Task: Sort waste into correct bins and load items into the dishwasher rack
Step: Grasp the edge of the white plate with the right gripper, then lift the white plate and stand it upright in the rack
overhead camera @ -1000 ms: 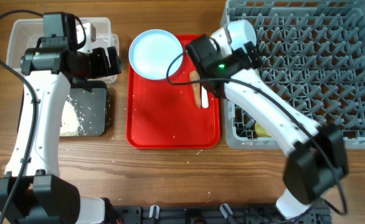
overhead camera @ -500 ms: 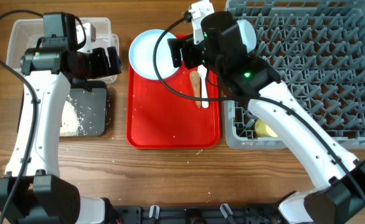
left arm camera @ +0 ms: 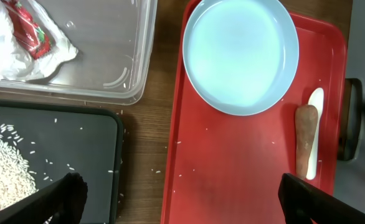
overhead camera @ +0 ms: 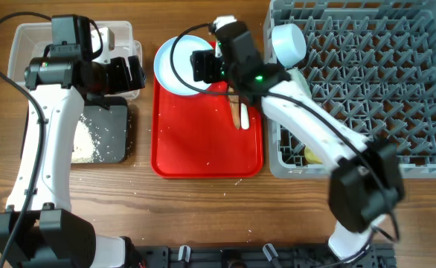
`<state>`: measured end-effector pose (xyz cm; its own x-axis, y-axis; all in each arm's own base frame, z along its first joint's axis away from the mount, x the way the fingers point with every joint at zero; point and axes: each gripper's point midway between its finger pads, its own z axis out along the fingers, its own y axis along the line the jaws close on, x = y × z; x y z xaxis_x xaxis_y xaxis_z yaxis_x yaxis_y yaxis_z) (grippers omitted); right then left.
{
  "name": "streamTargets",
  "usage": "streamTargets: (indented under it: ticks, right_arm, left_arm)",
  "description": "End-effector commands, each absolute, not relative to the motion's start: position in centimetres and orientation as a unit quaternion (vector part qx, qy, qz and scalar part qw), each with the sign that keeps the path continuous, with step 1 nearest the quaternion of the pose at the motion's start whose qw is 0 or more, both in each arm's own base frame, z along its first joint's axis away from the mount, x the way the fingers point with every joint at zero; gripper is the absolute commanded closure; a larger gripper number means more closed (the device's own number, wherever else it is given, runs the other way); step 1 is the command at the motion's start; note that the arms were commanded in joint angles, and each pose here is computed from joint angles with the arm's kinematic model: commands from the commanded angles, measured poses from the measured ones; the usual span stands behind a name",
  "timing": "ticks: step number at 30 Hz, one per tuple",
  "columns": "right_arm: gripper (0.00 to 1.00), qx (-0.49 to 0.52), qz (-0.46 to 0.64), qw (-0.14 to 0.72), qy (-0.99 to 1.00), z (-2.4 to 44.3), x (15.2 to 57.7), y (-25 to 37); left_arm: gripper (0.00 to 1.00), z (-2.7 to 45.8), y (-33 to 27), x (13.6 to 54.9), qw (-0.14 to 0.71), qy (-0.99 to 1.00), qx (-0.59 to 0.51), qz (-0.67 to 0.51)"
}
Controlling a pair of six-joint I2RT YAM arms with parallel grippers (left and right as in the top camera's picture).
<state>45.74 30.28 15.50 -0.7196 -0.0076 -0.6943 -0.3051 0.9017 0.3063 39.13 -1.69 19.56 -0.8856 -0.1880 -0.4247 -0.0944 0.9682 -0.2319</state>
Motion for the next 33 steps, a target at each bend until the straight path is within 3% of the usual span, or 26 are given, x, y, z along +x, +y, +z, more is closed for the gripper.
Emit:
streamTargets:
  ticks: [1, 4, 14, 18, 23, 24, 29, 33]
  right_arm:
    - [0.22, -0.061, 0.198, 0.328, 0.922, 10.6, 46.4, 30.7]
    - [0.36, -0.036, 0.192, 0.298, 0.934, 6.9, 46.5, 30.7]
    - [0.51, 0.056, 0.175, 0.286, 0.940, 1.4, 47.7, 29.9]
    - [0.64, 0.074, 0.174, 0.282, 0.941, -0.3, 47.9, 29.9]
    - [0.89, 0.084, 0.175, 0.277, 0.941, -0.6, 47.8, 29.8]
    - [0.95, 0.085, 0.175, 0.277, 0.941, -0.6, 47.9, 29.8]
    - [0.96, 0.073, 0.186, 0.298, 0.933, 2.3, 48.7, 29.4]
    - [0.96, 0.023, 0.165, 0.384, 0.908, 11.0, 50.2, 27.4]
  left_arm:
    - [0.00, 20.4, -1.4, 39.4, 0.240, 0.963, -0.072, -0.101]
    - [0.00, 20.4, -1.4, 39.4, 0.240, 0.963, -0.072, -0.101]
    - [0.00, 20.3, -1.4, 39.4, 0.239, 0.963, -0.072, -0.101]
    - [0.00, 20.4, -1.4, 39.4, 0.240, 0.963, -0.072, -0.101]
    - [0.00, 20.3, -1.4, 39.4, 0.239, 0.963, -0.072, -0.101]
    - [0.00, 20.4, -1.4, 39.4, 0.240, 0.963, -0.072, -0.101]
    - [0.00, 20.4, -1.4, 39.4, 0.240, 0.963, -0.072, -0.101]
    - [0.00, 20.4, -1.4, 39.4, 0.240, 0.963, -0.072, -0.101]
